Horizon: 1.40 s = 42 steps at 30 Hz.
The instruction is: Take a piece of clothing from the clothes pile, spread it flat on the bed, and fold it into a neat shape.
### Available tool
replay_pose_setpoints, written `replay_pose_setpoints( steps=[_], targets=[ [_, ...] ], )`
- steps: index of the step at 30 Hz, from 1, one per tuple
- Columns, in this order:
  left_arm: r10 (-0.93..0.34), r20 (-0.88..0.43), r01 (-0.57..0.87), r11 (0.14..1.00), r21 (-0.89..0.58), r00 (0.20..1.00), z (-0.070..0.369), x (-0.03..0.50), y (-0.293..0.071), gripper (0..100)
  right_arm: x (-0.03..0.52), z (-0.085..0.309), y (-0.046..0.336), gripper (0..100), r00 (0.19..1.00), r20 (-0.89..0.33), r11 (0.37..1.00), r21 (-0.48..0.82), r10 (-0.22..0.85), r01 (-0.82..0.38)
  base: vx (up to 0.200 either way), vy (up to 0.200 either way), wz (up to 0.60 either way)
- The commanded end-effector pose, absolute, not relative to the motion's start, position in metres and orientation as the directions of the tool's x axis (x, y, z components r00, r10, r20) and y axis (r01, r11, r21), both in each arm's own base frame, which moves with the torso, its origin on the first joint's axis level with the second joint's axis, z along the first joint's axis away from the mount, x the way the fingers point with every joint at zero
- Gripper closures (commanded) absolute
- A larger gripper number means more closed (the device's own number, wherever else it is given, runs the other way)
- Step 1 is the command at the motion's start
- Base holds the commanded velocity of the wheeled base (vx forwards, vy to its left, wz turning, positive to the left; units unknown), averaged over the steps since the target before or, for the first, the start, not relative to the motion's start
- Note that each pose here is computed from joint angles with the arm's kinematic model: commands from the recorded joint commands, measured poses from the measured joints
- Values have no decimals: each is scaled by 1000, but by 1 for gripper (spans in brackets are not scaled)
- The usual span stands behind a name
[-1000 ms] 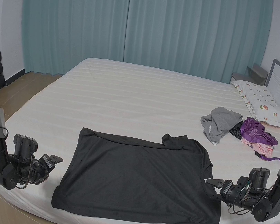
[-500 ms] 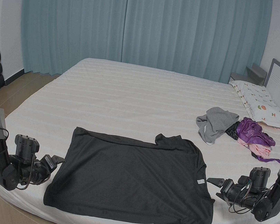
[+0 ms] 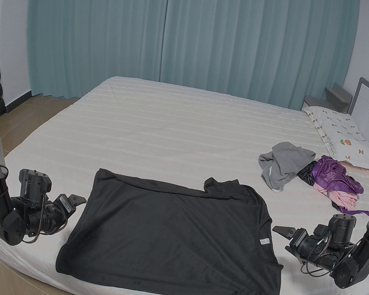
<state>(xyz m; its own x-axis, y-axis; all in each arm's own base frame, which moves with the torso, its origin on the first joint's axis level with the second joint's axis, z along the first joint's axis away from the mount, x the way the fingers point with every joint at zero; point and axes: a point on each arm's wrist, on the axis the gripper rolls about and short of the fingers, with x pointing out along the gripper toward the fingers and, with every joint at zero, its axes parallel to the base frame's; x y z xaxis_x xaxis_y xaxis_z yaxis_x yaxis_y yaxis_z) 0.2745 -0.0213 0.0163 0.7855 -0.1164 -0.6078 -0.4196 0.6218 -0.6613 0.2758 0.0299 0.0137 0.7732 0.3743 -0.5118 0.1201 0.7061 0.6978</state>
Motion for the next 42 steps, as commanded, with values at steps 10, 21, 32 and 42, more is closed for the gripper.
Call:
replay_pose_setpoints(
  steps=[10,21,32,42],
  targets=[
    [-120,-558,-376,623,-686,821,10,370,-30,0,325,-8,65,0,766,-540,752,649,347,117,0,0,0],
    [-139,-508,-300,665,-684,850,-16,461,-48,0,333,-6,60,0,794,-531,756,639,298,143,0,0,0],
    [6,-492,-340,729,-594,871,-43,512,-35,0,341,-2,63,0,813,-503,755,644,293,126,0,0,0],
    [38,-475,-354,719,-598,879,-37,514,-21,0,351,-5,54,0,826,-495,750,646,270,142,0,0,0]
  ],
)
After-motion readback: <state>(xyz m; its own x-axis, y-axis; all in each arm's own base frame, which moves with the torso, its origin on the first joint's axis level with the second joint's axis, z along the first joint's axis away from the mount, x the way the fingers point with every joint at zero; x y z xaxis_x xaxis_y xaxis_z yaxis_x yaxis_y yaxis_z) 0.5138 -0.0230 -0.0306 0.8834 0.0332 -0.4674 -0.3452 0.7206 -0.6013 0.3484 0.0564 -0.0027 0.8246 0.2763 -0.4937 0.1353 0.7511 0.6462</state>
